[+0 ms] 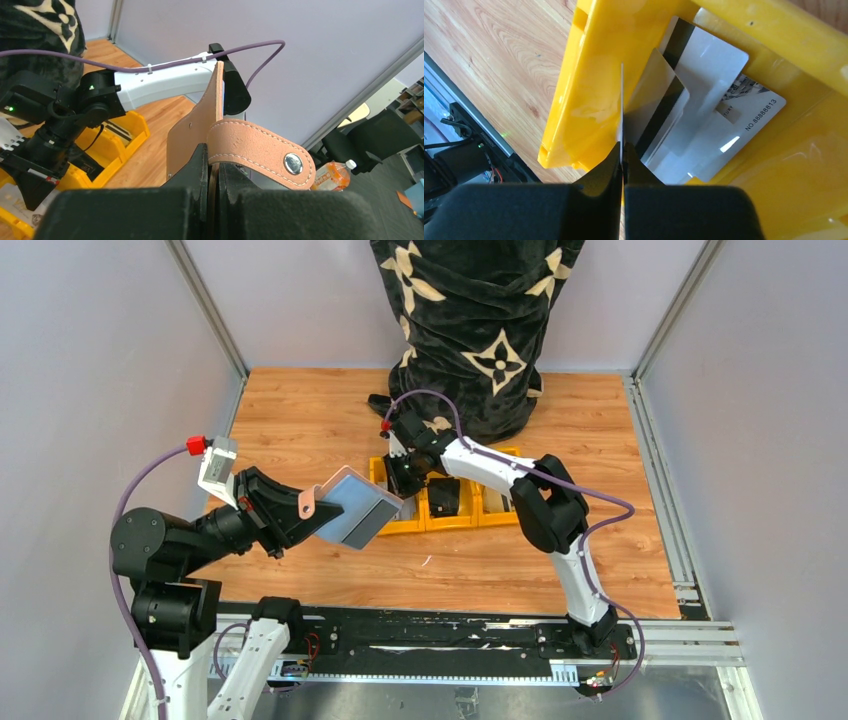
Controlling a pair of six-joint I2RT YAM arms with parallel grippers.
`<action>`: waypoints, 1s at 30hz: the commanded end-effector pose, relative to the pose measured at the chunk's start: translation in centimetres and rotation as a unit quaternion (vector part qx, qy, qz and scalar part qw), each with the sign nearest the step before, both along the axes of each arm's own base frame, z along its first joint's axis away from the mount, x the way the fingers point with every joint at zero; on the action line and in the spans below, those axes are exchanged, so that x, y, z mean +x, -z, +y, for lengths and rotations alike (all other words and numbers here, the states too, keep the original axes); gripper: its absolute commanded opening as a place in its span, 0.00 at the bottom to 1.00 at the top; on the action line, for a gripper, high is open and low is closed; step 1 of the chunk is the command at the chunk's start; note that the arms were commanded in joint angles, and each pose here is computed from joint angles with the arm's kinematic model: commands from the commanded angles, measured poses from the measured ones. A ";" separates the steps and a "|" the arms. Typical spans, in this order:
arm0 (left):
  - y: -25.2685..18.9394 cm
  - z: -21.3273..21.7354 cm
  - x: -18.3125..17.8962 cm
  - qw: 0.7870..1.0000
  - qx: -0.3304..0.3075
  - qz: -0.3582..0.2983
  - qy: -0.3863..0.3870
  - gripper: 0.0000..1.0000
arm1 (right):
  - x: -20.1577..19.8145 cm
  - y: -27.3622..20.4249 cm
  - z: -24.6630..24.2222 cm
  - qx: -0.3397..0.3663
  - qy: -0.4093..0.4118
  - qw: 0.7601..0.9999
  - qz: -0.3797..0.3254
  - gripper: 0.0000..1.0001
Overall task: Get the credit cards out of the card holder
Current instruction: Place the credit card in the storage box.
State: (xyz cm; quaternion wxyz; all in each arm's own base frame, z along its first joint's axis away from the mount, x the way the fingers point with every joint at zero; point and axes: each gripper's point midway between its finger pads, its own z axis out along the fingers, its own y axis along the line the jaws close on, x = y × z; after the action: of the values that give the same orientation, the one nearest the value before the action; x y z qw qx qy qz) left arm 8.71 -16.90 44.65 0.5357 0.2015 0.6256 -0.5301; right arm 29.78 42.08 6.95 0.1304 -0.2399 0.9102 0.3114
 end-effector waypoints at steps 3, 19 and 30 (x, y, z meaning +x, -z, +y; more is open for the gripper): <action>-1.1 0.0 -1.3 0.999 0.002 -0.033 0.007 0.00 | 0.0 -0.4 0.9 0.005 0.012 1.000 -0.011 0.12; -1.2 -0.2 -1.7 0.999 0.004 -0.030 0.023 0.00 | -0.3 -17.1 -2.6 0.070 0.029 0.981 -0.180 0.59; 0.5 -0.6 -2.8 0.997 0.028 -0.027 0.069 0.00 | -13.7 -34.1 -6.3 0.335 -0.210 0.878 -0.270 0.80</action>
State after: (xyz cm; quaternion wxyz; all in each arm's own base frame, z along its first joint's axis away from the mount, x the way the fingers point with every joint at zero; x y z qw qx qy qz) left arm 6.96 -17.35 44.58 0.5159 0.2407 0.6180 -0.5422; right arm 21.95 36.15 37.95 0.4066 -0.3537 0.7100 0.4533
